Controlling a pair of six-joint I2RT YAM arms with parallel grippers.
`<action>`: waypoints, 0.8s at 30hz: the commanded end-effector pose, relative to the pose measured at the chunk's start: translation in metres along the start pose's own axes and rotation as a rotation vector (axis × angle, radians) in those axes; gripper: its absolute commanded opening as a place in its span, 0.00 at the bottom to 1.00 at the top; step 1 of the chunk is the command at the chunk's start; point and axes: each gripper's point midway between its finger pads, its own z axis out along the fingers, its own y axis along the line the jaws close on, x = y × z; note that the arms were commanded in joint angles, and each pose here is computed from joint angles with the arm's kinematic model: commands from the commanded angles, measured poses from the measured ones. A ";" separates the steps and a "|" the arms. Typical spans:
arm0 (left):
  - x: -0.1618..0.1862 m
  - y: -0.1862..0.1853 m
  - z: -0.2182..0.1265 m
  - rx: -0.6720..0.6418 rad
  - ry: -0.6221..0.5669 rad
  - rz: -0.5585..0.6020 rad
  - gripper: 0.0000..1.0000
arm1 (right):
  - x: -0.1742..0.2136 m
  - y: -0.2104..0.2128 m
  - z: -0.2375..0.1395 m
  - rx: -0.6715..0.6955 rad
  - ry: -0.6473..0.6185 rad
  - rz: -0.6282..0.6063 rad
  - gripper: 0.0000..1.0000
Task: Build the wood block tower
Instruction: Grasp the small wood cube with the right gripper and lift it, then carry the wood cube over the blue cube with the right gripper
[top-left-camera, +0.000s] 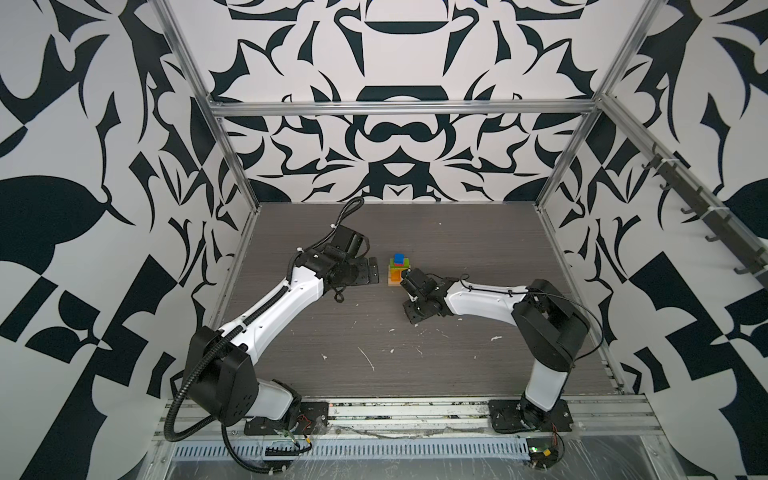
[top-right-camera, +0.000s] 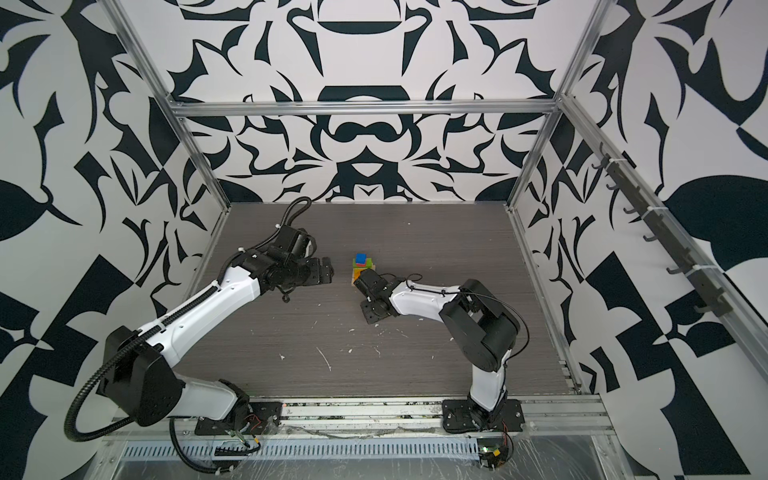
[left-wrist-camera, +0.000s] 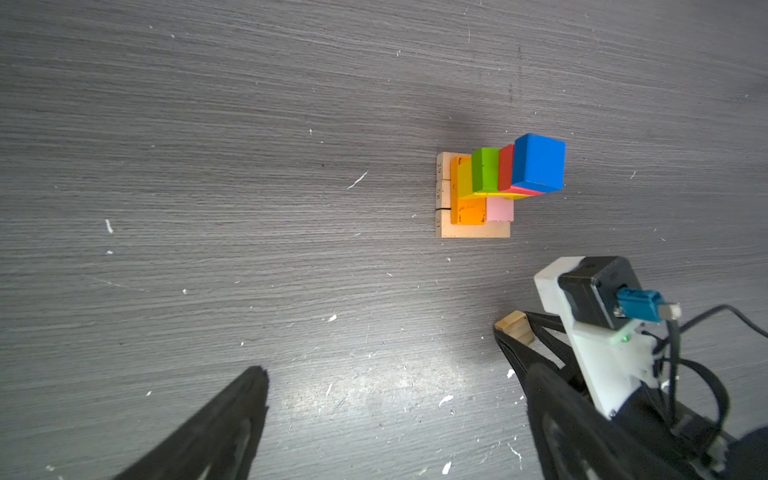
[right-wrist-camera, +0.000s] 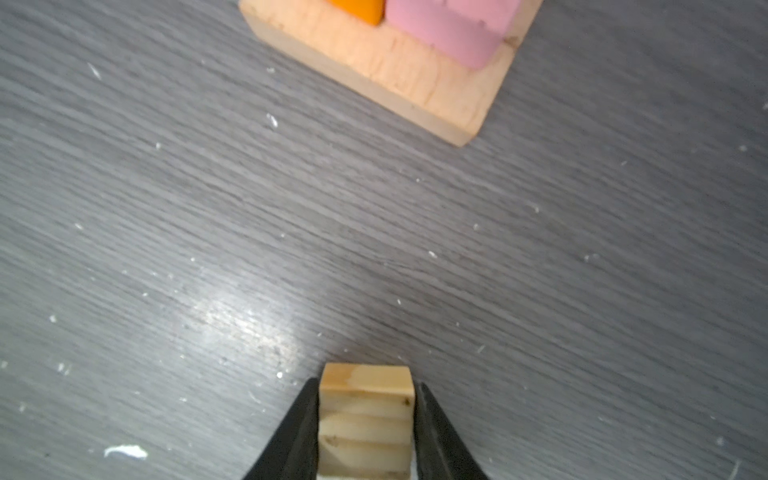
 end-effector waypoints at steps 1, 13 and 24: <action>0.007 0.009 -0.001 -0.022 0.012 -0.011 1.00 | -0.011 0.001 -0.008 0.020 -0.025 0.010 0.37; 0.011 0.013 0.000 -0.030 0.026 -0.015 1.00 | -0.019 -0.007 -0.024 0.069 -0.039 0.066 0.31; 0.013 0.019 0.001 -0.022 0.019 -0.034 1.00 | -0.044 -0.014 -0.061 0.135 -0.053 0.147 0.30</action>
